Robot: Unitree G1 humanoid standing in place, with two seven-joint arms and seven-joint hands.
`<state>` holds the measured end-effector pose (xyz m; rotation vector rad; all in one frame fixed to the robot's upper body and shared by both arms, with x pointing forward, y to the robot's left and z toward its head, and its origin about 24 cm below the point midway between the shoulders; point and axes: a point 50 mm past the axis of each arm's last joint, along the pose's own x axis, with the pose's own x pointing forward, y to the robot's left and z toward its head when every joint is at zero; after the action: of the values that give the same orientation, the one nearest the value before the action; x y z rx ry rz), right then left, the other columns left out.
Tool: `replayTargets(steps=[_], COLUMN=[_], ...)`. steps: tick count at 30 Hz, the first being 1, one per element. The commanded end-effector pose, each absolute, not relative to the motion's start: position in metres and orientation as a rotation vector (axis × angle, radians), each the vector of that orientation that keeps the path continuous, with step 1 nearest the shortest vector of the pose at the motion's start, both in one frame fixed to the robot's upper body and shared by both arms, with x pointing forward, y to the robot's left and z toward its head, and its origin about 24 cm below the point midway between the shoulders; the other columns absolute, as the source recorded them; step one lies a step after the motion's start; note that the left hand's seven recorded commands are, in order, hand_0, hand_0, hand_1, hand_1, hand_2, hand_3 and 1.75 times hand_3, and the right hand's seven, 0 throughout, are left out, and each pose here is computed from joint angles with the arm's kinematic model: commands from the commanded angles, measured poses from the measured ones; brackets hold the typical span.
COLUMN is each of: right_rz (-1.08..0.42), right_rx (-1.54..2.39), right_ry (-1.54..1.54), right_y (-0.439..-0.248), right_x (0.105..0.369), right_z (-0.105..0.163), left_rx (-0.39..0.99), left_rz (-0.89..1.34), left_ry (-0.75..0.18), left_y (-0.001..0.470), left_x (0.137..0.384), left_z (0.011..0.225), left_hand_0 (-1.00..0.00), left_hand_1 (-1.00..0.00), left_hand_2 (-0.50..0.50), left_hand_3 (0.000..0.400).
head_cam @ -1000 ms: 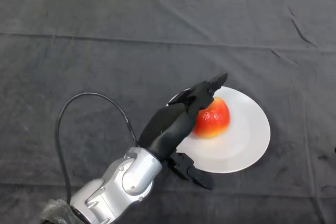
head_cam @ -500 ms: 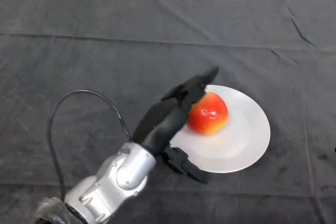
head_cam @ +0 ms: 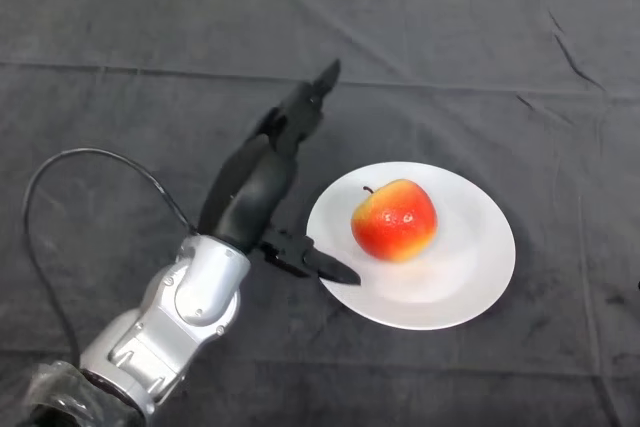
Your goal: Move the apple to the plate
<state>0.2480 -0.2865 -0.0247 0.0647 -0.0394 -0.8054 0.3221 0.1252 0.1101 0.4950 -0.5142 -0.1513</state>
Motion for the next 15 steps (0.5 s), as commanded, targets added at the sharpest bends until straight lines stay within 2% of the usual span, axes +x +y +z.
replayTargets(steps=[1, 15], right_rz=[-0.821, -0.821], right_rx=[0.127, 0.127], right_ry=[0.276, 0.276], right_y=[-0.259, -0.259], right_x=[0.204, 0.204], right_z=[-0.08, -0.08], left_rx=[0.489, 0.476], left_rz=[-0.104, 0.088], left_ry=[-0.527, -0.521], left_y=[0.143, 0.194], left_x=[0.318, 0.315], left_z=[0.112, 0.112], left_hand_0=[0.0, 0.0], left_hand_1=[0.0, 0.0], left_hand_2=[0.0, 0.0], left_hand_3=[0.0, 0.0])
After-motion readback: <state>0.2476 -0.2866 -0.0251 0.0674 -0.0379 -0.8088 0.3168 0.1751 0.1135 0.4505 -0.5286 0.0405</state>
